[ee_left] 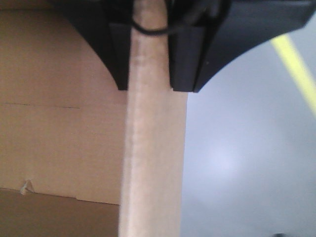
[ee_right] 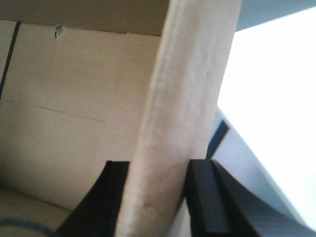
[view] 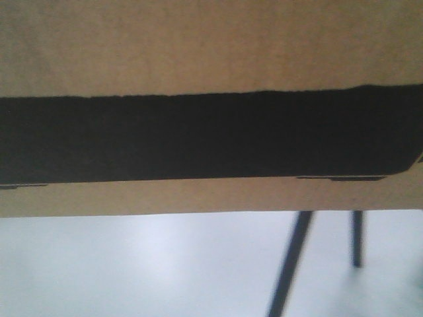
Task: Grab box from left shelf to table start
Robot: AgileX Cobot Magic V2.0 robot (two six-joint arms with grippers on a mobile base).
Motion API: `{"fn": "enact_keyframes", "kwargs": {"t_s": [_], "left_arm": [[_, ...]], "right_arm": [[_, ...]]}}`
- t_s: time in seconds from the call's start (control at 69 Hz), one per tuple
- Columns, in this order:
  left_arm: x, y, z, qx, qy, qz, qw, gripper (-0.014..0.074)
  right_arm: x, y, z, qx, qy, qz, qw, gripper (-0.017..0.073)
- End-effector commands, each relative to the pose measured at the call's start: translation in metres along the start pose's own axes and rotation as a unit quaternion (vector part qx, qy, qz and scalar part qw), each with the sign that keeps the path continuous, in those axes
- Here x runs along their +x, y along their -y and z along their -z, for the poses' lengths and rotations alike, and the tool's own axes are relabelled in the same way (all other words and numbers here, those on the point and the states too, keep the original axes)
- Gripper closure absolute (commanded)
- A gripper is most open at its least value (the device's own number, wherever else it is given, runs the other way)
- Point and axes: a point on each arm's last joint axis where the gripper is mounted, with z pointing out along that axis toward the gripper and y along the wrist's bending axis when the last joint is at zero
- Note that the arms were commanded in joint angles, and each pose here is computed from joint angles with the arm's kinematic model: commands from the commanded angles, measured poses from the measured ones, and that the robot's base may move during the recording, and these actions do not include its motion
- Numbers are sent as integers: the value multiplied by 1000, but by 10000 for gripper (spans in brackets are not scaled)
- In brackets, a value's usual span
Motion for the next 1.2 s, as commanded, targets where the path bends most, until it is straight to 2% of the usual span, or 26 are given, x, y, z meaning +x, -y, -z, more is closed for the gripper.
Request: {"fn": "enact_keyframes", "kwargs": {"t_s": [0.0,1.188], "left_arm": [[-26,9,11,41,113,33,992,697],[-25,9,11,41,112,33,992,697]], "right_arm": [[-16,-3,7,-9,66,12,998,491],[-16,-3,7,-9,66,12,998,491]]}}
